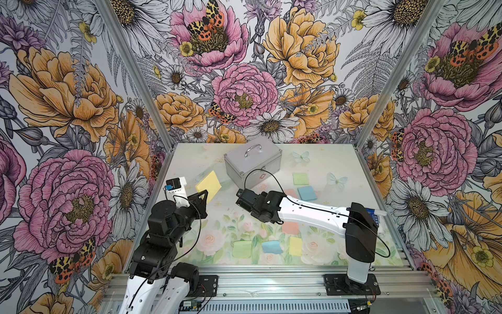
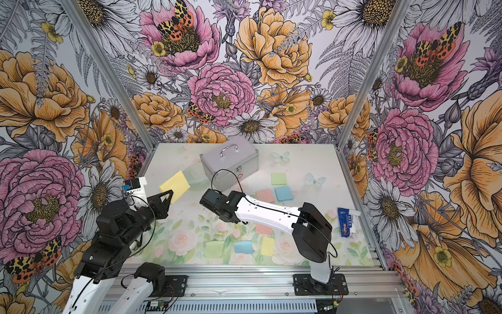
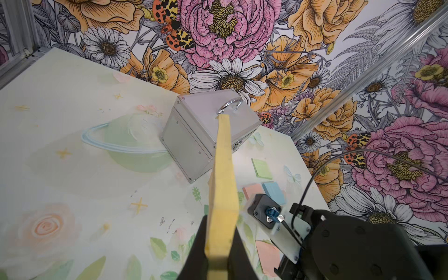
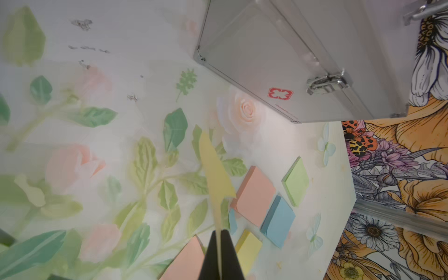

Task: Tear off pages from different memo pads
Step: Place the paper at the center of the board.

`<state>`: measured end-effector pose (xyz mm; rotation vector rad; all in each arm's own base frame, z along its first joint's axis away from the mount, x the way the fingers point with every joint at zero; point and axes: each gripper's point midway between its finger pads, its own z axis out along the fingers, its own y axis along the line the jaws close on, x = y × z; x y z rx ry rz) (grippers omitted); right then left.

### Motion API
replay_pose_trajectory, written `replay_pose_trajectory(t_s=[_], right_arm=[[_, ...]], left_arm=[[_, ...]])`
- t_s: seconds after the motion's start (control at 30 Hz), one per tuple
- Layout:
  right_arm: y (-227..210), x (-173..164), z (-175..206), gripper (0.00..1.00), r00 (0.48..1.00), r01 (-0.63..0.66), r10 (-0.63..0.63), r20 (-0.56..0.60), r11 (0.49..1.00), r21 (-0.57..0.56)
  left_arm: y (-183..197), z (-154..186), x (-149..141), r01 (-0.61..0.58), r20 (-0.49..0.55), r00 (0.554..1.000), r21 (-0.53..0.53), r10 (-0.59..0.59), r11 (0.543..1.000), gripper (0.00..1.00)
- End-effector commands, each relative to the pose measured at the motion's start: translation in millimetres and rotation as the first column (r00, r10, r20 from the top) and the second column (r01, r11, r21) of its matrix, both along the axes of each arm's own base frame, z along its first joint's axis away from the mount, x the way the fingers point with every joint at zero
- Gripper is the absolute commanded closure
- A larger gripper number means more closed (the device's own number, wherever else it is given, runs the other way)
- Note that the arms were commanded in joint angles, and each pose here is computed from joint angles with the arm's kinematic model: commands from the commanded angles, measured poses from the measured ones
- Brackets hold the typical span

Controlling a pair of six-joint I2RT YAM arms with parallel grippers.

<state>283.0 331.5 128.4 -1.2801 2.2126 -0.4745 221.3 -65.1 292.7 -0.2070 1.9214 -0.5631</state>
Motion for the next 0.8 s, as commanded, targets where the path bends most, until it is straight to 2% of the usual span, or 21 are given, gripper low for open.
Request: replay_pose_trajectory(t_s=[0.0,0.33,0.4,0.57,0.77], right_arm=[[6,4,-13,1.0,1.0,0.012,-0.012,0.01,0.998,-0.059],[25,-13,-73,0.99,0.997,-0.007,-0.011,-0.083,0.977,-0.212],[31,-14,-82,0.9,0.994,-0.002,-0.022,-0.11,0.978,-0.208],[58,-20,-96,0.65,0.981,-0.017,-0.005,-0.192,0.993,-0.113],[76,-16,-72,0.54,0.979,-0.025,0.027,-0.201,1.0,0.014]], left_arm=[[17,-6,-11,-0.053,-0.025,0.998,0.091,0.056,0.994,0.89],[15,-4,-10,-0.04,-0.029,0.999,0.096,0.043,0.995,0.89],[14,-6,-9,-0.033,-0.035,0.999,0.09,0.037,0.995,0.89],[11,-11,-6,-0.026,-0.046,0.999,0.074,0.029,0.997,0.89],[7,-18,-3,-0.014,-0.066,0.998,0.06,0.018,0.998,0.89]])
